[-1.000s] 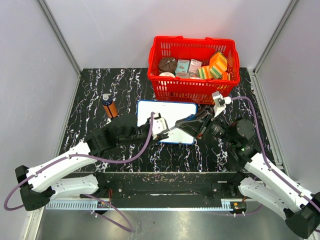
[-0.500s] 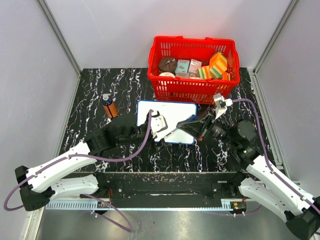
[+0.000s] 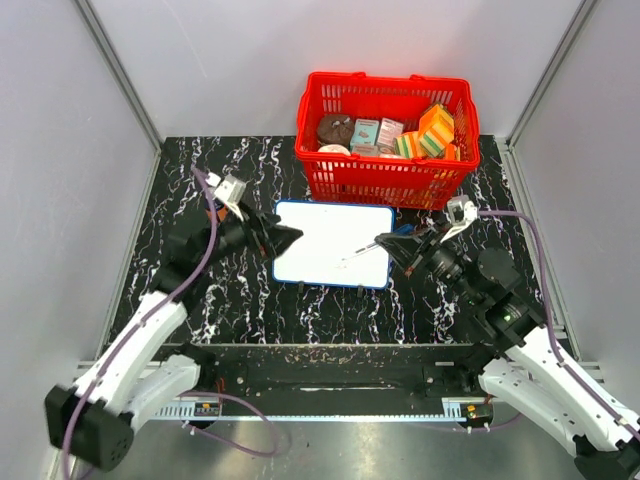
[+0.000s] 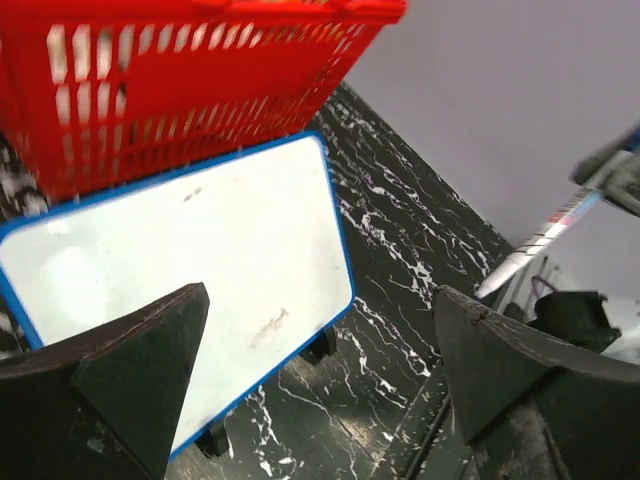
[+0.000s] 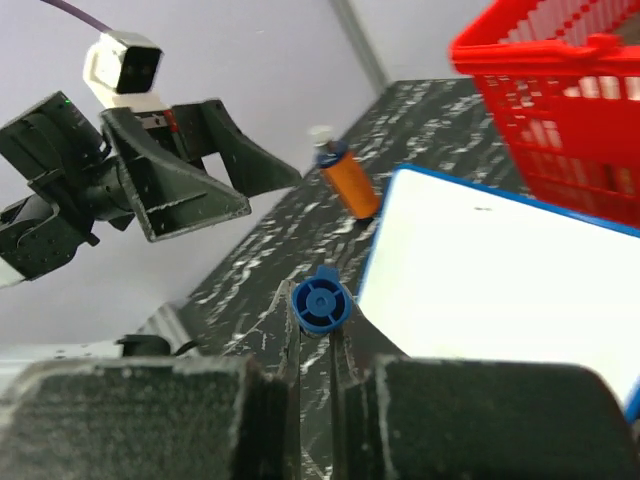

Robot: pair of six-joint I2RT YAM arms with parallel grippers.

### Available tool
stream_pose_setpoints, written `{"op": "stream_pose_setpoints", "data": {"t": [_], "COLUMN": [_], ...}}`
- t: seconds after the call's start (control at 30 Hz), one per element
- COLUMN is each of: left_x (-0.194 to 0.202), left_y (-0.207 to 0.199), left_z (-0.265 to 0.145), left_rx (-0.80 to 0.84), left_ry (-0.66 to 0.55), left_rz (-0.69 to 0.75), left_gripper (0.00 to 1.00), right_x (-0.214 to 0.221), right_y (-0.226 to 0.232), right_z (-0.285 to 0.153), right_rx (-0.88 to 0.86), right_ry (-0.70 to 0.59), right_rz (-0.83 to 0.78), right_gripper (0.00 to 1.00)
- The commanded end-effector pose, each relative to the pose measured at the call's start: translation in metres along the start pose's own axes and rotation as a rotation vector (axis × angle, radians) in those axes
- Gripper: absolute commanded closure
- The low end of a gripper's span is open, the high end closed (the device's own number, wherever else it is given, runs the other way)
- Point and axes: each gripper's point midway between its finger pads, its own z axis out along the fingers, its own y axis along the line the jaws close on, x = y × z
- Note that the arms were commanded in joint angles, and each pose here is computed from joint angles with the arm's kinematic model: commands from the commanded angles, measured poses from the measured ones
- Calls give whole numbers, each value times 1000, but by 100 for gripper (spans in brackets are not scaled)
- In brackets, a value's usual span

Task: Write a sentence on the whiteboard
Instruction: Hold the whiteboard on the whiteboard stand.

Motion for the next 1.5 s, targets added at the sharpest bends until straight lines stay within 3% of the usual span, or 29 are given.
{"op": "stream_pose_setpoints", "data": {"t": [0.0, 0.07, 0.27, 0.5, 0.73, 0.93, 1.07, 1.27, 1.37, 1.4, 1.47], "left_x": [19, 38, 79, 91, 95, 84, 91, 101, 106, 104, 113], "left_y": [34, 67, 141, 180, 183, 151, 142, 141, 142, 144, 147], "left_z": [12, 18, 29, 24, 29, 50, 59, 60, 60, 61, 61], "left_rx": [46, -48, -341, -491, -409, -114, 2, 39, 44, 46, 33], "left_ry": [37, 75, 168, 189, 145, 118, 156, 178, 198, 203, 242], "left_rz": [-340, -420, -449, -367, -314, -255, -256, -248, -250, -231, -250], "left_gripper": [1, 1, 1, 2, 2, 3, 13, 28, 48, 62, 80], "right_x": [-23, -28, -35, -25, -20, -18, -16, -17, -19, -18, -18], "right_y": [-36, -41, -51, -48, -51, -51, -48, -46, -45, -46, -46], "right_z": [-14, -18, -22, -12, -11, -13, -14, -16, -16, -16, -16], "right_rx": [214, 244, 300, 264, 266, 264, 250, 243, 243, 244, 244], "right_ry": [-103, -124, -145, -107, -99, -94, -95, -87, -94, -92, -92], "right_rz": [-126, -150, -200, -193, -189, -179, -164, -170, -172, -174, -175], "right_gripper": [100, 100, 100, 100, 100, 100, 100, 100, 100, 100, 100]}}
